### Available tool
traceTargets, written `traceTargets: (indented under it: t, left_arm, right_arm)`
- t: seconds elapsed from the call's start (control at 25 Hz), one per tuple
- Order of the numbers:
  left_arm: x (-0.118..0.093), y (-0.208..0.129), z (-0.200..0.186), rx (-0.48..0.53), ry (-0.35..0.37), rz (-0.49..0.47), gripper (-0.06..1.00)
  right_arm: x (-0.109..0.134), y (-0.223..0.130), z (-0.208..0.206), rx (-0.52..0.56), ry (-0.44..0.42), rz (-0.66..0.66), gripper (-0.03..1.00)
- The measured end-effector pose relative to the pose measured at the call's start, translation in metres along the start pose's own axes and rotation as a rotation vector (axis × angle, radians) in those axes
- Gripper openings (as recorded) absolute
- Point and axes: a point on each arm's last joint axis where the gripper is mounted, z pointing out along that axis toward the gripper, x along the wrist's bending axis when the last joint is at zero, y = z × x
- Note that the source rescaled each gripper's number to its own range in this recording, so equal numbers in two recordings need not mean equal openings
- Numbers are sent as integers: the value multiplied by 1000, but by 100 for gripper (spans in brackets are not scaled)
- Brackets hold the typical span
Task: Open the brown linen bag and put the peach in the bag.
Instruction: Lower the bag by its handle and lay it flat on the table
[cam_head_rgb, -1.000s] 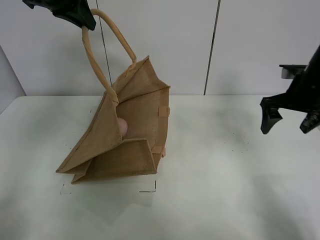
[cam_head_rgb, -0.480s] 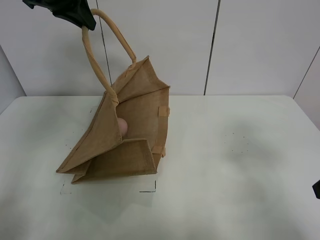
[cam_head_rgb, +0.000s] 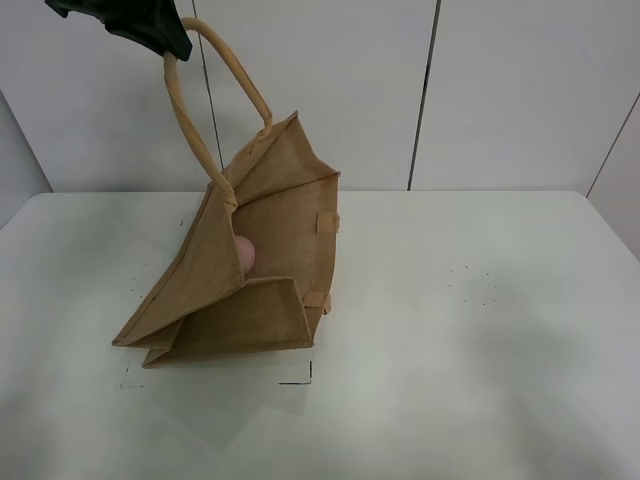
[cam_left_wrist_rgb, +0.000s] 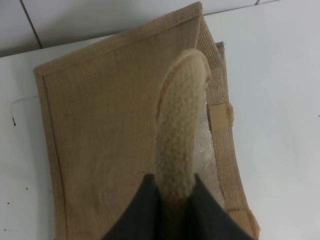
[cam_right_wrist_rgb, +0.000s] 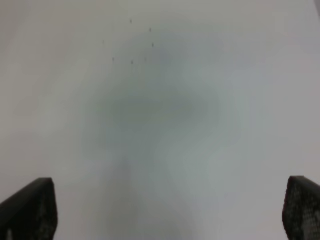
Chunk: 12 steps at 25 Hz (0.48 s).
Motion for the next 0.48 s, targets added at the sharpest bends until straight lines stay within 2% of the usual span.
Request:
traceTargets:
  t: [0.48]
  left_arm:
    - [0, 0, 0, 0, 0, 0, 0]
  right_arm:
    - [0, -13, -19, -144, -10, 4, 100]
